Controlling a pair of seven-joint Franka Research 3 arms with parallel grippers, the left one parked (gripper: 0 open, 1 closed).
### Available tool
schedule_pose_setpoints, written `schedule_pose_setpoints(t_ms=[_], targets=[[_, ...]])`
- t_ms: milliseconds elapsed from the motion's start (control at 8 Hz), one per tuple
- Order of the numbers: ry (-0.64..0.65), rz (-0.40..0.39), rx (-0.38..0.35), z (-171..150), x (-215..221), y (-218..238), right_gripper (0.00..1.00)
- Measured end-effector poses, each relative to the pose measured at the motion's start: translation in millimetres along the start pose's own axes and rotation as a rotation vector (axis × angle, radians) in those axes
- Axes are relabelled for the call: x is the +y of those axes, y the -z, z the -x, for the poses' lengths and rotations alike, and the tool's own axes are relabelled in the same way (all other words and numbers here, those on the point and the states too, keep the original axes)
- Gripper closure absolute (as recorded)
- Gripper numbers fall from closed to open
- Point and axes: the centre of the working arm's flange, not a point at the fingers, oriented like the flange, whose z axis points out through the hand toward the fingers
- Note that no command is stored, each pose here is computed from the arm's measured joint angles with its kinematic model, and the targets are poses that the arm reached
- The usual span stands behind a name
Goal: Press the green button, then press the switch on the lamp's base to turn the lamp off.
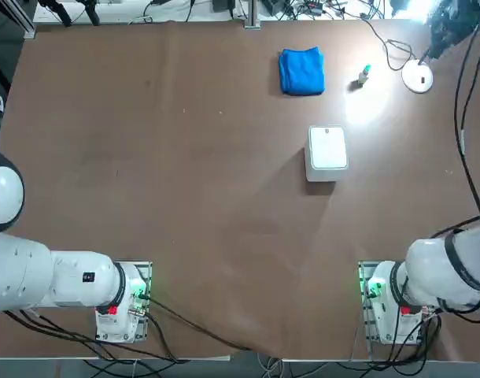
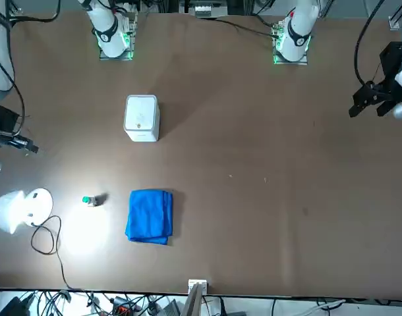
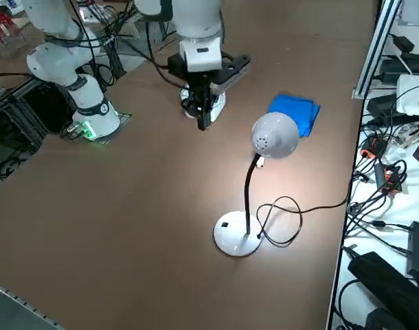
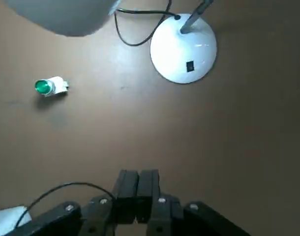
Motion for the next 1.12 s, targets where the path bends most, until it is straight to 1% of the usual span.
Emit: schedule_pose_setpoints(t_ms=[375, 500, 625, 750, 875, 1125], targets=[[0.011, 0.001, 0.077, -1.5, 64.1, -19.6, 0.98], [0.010, -0.008, 0.111, -3.7, 84.4, -32.8, 0.98], [-0.008, -0.035, 0.140, -7.7, 100.4, -49.5, 0.98], [-0.025, -0.054, 0.167, -13.5, 110.7, -68.2, 0.98], [-0.035, -0.056, 0.193, -20.1, 114.6, -86.9, 0.98], [-0.027, -0.056, 0.240, -33.7, 108.7, -122.8, 0.98]])
